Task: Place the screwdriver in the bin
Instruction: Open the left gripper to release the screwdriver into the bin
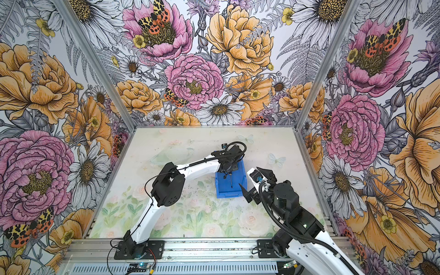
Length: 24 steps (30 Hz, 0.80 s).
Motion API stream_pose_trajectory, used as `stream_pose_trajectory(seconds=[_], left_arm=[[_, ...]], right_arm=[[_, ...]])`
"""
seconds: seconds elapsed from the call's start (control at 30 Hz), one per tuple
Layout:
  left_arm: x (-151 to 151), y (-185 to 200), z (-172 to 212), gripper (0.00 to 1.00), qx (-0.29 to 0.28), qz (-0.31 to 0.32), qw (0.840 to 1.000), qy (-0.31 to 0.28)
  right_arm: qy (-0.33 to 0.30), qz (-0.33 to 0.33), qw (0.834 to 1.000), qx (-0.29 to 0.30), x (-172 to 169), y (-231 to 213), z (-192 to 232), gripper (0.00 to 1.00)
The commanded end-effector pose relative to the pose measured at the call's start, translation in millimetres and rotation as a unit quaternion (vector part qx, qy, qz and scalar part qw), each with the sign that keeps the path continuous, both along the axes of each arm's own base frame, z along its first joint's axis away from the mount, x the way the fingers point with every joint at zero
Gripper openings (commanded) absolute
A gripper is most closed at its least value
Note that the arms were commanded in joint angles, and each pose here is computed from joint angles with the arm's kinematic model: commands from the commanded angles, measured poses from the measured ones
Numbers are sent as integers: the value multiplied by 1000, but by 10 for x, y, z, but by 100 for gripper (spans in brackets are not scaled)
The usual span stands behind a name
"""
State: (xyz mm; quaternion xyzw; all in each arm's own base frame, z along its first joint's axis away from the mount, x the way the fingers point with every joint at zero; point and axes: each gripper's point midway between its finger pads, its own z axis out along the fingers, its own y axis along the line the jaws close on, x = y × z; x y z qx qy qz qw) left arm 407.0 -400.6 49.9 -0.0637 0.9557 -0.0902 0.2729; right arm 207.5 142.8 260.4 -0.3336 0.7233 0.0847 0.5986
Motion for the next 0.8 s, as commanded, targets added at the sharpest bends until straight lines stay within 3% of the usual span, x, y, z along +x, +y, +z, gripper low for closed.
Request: stream_pose_trajectory(seconds=[0.0,0.27,0.57,0.77], left_arm=[[-93,78,-243,42,24,-1,999,28],[-46,19,5,50,16,-10,1000,4],[-91,-61,609,57,4,-38,998,-49],[-251,-119,1214,80,-3,-77,992,-100]], right_arm=[[1,-7,1000,-10,13,-32,-52,100],[-5,-8,1000,-8,3,-43,-28,100],[-8,-13,1000,-8,7,-63,-15,99],[1,-32,999,-2,53,-96,-9,99]])
